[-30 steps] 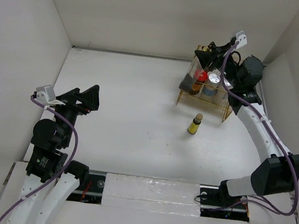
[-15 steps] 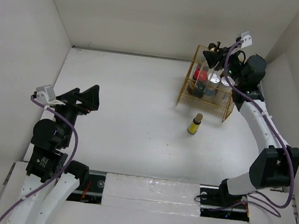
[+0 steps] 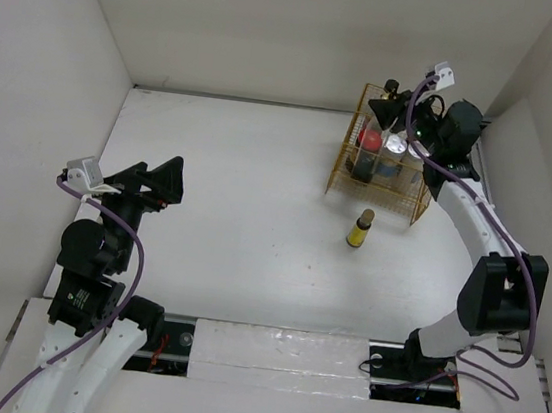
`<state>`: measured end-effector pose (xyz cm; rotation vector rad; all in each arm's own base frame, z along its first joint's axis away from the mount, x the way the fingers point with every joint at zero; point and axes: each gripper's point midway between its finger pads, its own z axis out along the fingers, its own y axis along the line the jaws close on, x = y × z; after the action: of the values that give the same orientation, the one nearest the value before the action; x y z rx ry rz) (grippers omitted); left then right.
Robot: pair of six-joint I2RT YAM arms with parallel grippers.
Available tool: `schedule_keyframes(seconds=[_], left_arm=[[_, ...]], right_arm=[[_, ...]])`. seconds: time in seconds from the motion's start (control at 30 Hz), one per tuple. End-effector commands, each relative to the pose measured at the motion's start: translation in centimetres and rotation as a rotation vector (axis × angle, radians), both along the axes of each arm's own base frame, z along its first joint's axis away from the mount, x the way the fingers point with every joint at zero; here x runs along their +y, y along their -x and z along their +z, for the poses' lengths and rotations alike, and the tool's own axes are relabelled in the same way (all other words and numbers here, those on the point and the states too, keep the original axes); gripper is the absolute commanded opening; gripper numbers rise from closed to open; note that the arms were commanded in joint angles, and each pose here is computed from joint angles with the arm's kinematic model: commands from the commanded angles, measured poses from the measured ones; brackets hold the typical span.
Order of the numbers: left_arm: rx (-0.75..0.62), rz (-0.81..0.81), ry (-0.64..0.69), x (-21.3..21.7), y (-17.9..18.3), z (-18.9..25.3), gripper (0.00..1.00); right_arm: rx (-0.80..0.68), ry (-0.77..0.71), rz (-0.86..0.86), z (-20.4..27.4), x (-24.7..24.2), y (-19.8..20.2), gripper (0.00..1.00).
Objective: Organize the condiment bottles
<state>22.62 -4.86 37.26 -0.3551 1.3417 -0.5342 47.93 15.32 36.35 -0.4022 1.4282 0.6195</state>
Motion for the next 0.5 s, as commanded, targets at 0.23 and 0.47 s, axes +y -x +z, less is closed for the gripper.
schedule_keyframes(seconds=[0.23, 0.47], left_arm=[[-0.037, -0.005, 0.004, -0.1, -0.2, 0.8, 1.0], [-0.037, -0.005, 0.004, -0.1, -0.2, 0.8, 1.0]], right_arm=[[-0.17, 0.0, 0.08, 1.9, 1.2, 0.6, 0.23], [-0.08, -0.012, 0.026, -2.1, 0.9, -0.2, 0.31]])
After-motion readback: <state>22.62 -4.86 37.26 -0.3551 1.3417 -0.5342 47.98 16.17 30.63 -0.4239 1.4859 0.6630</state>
